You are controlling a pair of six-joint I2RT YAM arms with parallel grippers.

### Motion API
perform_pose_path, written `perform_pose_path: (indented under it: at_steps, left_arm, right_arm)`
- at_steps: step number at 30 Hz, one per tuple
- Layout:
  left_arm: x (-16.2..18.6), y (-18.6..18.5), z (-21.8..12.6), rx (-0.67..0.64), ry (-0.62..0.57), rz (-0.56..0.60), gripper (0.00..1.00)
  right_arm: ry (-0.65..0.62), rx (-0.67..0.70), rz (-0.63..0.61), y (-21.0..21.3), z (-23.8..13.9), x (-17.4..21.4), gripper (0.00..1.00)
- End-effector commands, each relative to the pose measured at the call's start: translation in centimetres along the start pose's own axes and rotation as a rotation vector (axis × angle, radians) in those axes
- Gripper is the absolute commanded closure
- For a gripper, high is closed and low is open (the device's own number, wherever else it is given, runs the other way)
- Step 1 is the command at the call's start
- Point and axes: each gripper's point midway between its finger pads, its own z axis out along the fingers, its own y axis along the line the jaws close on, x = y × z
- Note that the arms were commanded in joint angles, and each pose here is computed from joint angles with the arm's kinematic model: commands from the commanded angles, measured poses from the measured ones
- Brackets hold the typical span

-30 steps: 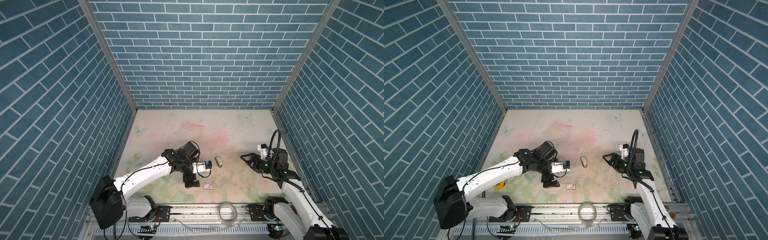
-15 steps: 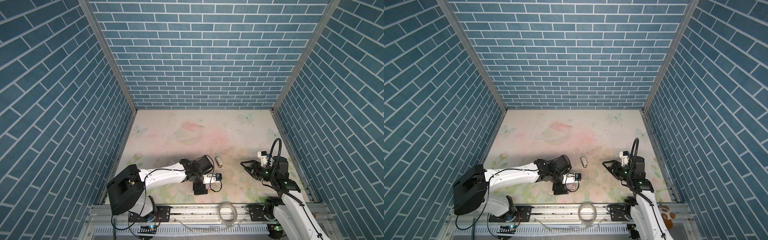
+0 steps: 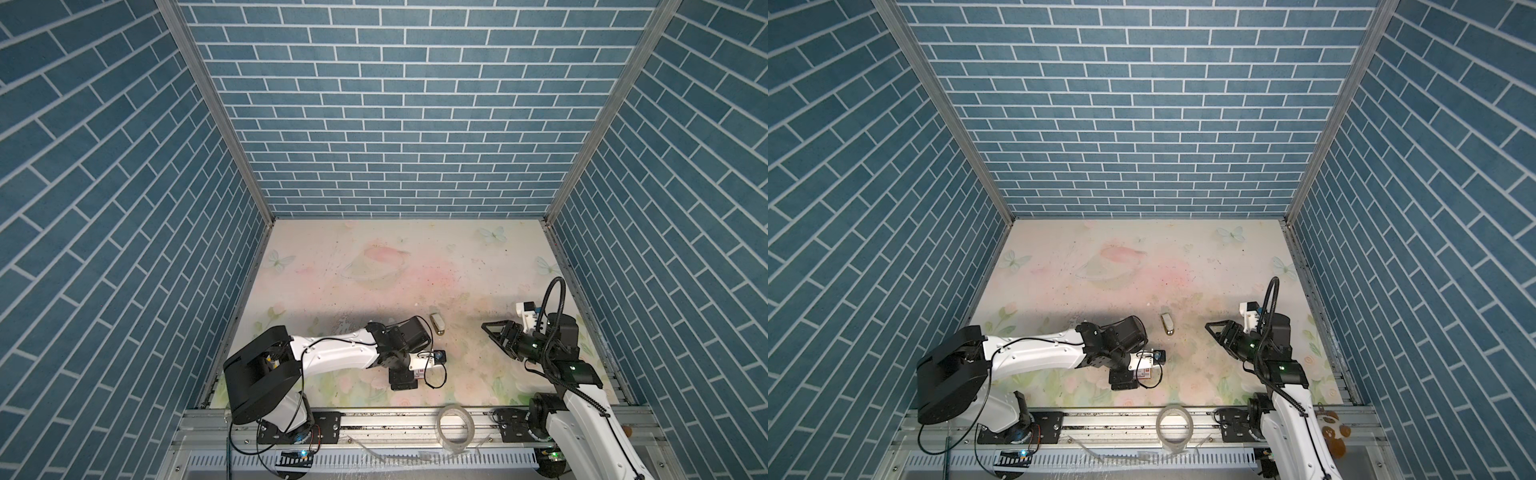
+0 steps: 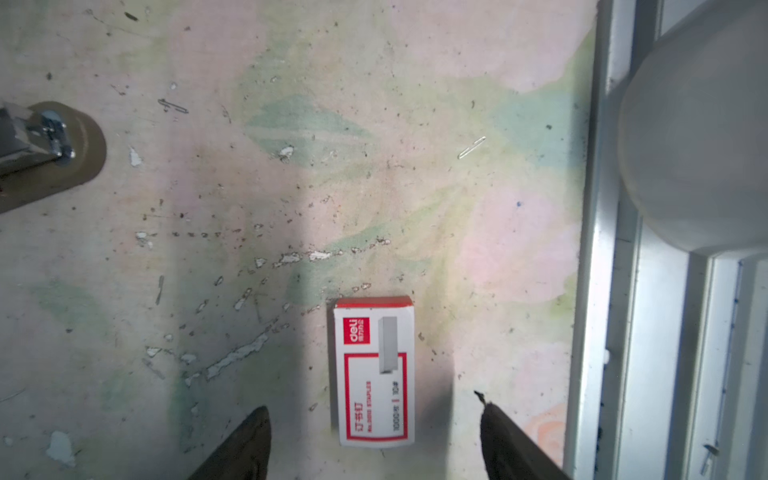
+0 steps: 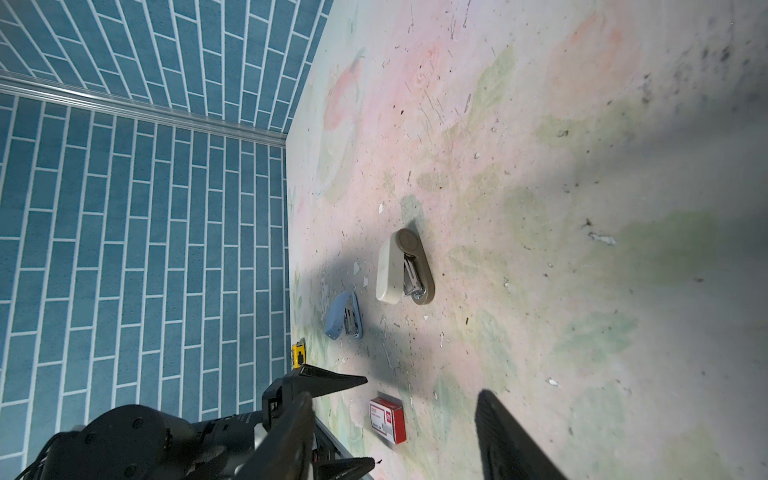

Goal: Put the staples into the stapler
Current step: 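Reach left gripper over the staple box while right arm moves toward stapler, then lower the left gripper and close it on the staple box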

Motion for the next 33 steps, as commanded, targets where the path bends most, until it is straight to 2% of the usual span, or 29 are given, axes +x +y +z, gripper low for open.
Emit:
perform_pose_path:
  at_steps: [1,8,19,30,33]
  left_arm:
    - [0.0,-0.2,0.3,0.011,0.028,-0.003,0.19]
    - [-0.2,0.1,0.4,0.012,0.054,0.006,0.18]
    - [0.3,0.0,1.3,-0.001,0.090,0.016,0.22]
    - [0.7,0.6,2.1,-0.026,0.131,0.001,0.34]
    - [0.7,0.5,2.5,-0.012,0.142,0.001,0.45]
  right_arm:
    - [0.017,0.007,0.038,-0.5,0.1,0.7,0.38]
    - [0.023,0.016,0.037,-0.3,-0.3,1.0,0.39]
    - [0.020,0.013,0.028,0.0,-0.5,0.9,0.39]
    - [0.022,0.006,0.022,0.2,-0.5,0.9,0.40]
    - [0.024,0.006,0.023,0.2,-0.5,1.0,0.41]
